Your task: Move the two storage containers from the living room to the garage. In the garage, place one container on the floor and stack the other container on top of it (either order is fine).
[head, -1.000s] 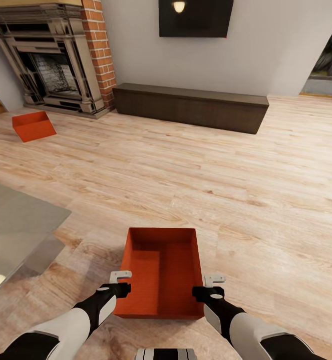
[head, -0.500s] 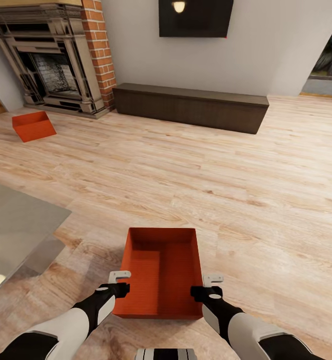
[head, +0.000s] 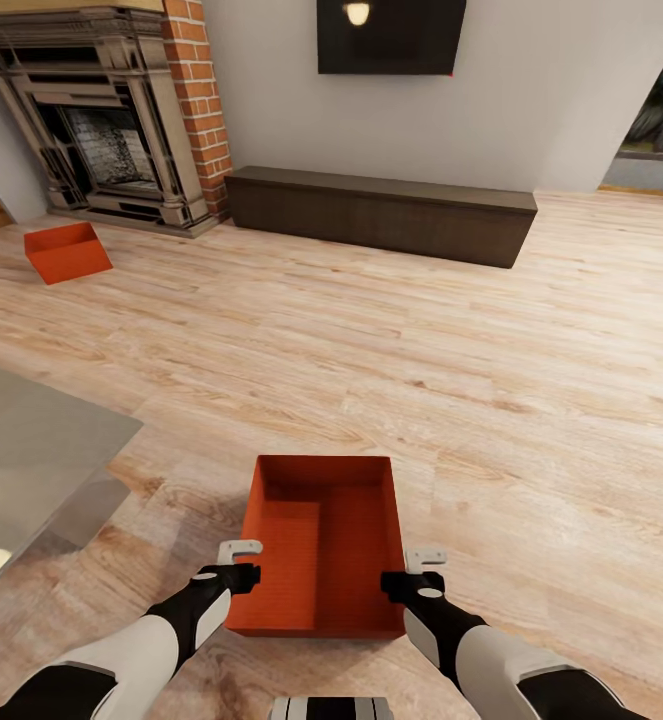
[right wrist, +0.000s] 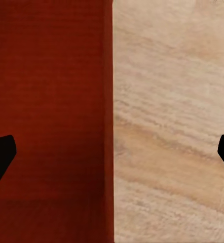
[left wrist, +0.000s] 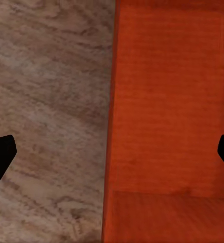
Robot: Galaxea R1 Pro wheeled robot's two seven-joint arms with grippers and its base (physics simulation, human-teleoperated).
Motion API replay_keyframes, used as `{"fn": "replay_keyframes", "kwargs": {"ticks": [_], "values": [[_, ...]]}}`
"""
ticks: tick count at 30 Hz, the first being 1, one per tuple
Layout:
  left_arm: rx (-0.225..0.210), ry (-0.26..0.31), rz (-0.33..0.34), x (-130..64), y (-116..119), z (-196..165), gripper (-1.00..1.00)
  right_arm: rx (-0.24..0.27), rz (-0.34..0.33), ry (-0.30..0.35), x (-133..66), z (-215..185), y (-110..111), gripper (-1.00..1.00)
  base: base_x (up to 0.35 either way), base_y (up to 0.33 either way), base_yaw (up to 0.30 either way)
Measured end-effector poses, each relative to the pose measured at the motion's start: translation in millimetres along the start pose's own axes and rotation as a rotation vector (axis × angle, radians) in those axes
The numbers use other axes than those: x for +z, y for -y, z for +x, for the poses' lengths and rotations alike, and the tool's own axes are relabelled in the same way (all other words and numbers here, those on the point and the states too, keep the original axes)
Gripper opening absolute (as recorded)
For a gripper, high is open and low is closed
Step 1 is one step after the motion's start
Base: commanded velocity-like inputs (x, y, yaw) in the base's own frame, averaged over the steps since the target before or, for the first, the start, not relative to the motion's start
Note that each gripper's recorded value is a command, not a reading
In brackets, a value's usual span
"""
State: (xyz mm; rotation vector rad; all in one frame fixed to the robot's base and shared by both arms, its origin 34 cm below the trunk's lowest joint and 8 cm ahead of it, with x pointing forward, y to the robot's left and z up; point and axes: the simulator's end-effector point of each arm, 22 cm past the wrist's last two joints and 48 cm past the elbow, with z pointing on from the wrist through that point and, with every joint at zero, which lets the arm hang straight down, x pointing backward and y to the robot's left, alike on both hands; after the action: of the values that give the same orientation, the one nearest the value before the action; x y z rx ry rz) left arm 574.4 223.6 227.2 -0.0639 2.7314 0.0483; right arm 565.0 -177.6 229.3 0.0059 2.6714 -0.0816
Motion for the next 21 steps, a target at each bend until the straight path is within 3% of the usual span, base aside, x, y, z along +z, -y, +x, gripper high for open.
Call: {"fn": "replay_keyframes", "kwargs": {"ticks": [21], "values": [[-0.001, -0.006, 0.000, -0.2, 2.4, 3.1, 1.00, 0.007, 0.003, -0.001, 0.2, 0.2, 1.6, 1.00, 0.000, 0.000, 0.000]]}}
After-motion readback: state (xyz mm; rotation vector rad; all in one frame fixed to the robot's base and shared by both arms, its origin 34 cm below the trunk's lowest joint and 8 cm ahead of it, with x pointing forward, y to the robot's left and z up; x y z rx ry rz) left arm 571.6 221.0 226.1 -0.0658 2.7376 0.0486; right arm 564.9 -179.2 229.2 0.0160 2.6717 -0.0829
